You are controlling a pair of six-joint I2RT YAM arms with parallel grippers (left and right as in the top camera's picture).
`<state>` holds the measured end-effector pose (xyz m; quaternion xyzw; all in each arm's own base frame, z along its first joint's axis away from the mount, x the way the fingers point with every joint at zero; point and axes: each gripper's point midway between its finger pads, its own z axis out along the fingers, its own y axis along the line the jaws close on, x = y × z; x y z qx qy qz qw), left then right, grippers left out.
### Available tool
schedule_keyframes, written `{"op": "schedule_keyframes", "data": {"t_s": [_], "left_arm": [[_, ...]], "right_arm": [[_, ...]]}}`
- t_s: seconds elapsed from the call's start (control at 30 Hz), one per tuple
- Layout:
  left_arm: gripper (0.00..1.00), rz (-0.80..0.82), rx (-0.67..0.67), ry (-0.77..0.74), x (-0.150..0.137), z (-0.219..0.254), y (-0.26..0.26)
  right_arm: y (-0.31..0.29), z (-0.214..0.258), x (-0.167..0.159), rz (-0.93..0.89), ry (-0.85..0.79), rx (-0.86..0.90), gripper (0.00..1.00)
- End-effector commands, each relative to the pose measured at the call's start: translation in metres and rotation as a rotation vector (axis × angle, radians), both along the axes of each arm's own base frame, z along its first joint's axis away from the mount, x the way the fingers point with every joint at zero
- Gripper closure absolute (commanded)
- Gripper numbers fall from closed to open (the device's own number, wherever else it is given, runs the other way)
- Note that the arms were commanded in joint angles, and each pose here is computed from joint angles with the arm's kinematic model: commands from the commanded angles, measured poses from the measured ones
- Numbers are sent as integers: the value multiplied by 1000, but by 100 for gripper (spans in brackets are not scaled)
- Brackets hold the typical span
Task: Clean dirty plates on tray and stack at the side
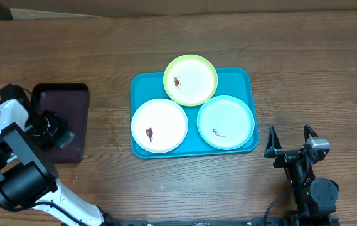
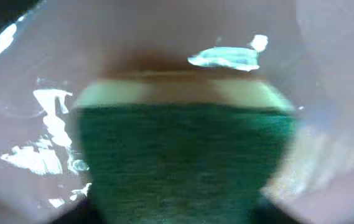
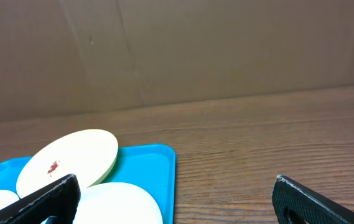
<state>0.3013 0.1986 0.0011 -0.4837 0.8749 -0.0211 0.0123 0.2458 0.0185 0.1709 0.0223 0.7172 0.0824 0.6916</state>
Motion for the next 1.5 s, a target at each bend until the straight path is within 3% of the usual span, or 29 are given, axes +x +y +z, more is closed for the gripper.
{"op": "schedule_keyframes", "data": {"t_s": [0.0, 0.1, 0.17, 0.2, 0.23, 0.27, 0.3, 0.6, 0.63, 0.67, 0.7, 0.73, 0.9, 0.93, 0.97, 1.0, 1.03, 1.23, 1.27, 1.37, 1.43, 1.47], "left_arm": [[88, -21, -40, -1, -1, -8, -9], [90, -21, -31, -4, 0, -8, -7], [81, -21, -28, -5, 0, -8, -7], [71, -21, -25, -8, 1, -8, -6], [48, -21, -24, -11, 1, -8, -6], [8, -21, -21, -15, 2, -8, -5], [0, -21, -17, -19, 3, -8, -4], [2, -20, 44, -51, 13, -7, 9], [16, -19, 61, -43, 11, -7, 12], [39, -18, 74, -38, 11, -7, 15], [79, -17, 86, -32, 10, -7, 17], [96, -17, 91, -32, 10, -7, 17], [95, -17, 92, -40, 12, -7, 18], [82, -17, 92, -37, 11, -7, 18], [56, -17, 93, -36, 11, -7, 18], [5, -17, 92, -35, 11, -7, 18], [0, -17, 90, -33, 10, -7, 17], [0, -18, 55, 7, 0, -8, 9], [8, -18, 50, 13, -1, -8, 8], [46, -19, 33, 33, -6, -8, 4], [66, -19, 22, 44, -9, -9, 2], [84, -19, 20, 47, -10, -8, 1]], "right_arm": [[-1, -1, 0, -7, -5, 4, 0], [-1, -1, 0, -7, -5, 4, 0], [-1, -1, 0, -7, -5, 4, 0], [-1, -1, 0, -7, -5, 4, 0], [-1, -1, 0, -7, -5, 4, 0], [-1, -1, 0, -7, -5, 4, 0], [-1, -1, 0, -7, -5, 4, 0], [-1, -1, 0, -7, -5, 4, 0], [-1, -1, 0, -7, -5, 4, 0], [-1, -1, 0, -7, -5, 4, 0], [-1, -1, 0, -7, -5, 4, 0], [-1, -1, 0, -7, -5, 4, 0], [-1, -1, 0, -7, -5, 4, 0], [-1, -1, 0, -7, -5, 4, 0], [-1, -1, 0, -7, -5, 4, 0], [-1, -1, 0, -7, -5, 4, 0], [-1, -1, 0, -7, -5, 4, 0], [-1, -1, 0, -7, -5, 4, 0], [-1, -1, 0, -7, -5, 4, 0], [-1, -1, 0, -7, -5, 4, 0], [-1, -1, 0, -7, -5, 4, 0], [-1, -1, 0, -7, -5, 4, 0]]}}
